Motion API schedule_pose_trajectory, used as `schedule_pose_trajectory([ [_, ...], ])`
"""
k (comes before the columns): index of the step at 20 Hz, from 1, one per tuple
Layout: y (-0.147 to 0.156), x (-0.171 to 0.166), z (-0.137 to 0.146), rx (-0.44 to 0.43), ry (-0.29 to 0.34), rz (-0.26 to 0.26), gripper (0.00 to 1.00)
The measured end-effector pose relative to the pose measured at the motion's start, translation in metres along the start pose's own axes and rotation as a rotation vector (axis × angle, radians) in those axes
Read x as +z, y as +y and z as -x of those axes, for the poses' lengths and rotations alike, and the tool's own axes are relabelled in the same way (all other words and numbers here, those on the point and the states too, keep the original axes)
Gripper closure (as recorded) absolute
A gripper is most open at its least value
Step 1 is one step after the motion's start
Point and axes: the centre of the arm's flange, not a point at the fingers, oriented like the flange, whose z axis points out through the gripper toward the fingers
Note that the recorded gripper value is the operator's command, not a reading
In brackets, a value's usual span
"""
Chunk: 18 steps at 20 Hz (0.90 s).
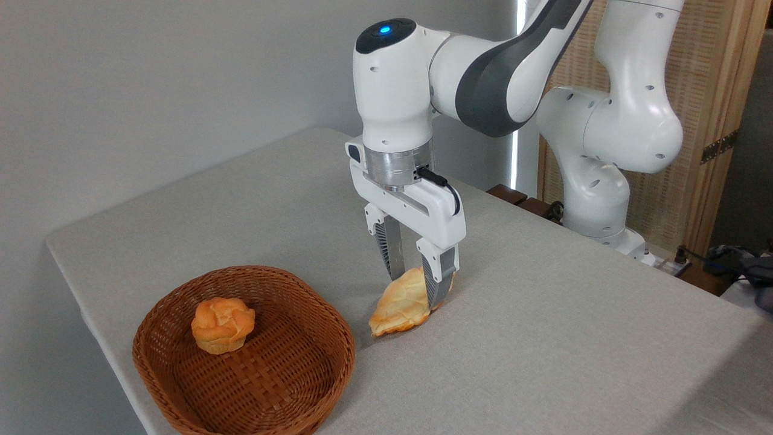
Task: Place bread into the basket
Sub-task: 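Close the gripper on the edge of the oval bread loaf, then lift the held bread loaf and carry it over the wicker basket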
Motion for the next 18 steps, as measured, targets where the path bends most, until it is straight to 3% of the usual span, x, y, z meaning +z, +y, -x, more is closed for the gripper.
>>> schedule_pose_trajectory([
  [2, 0.0004, 0.0007, -0.0004, 0.019, -0.001, 0.001, 0.42],
  [6, 0.0012, 0.0009, -0.0011, 0.036, -0.001, 0.001, 0.53],
  [18, 0.0048, 0.001, -0.0045, 0.051, -0.002, 0.001, 0.55],
])
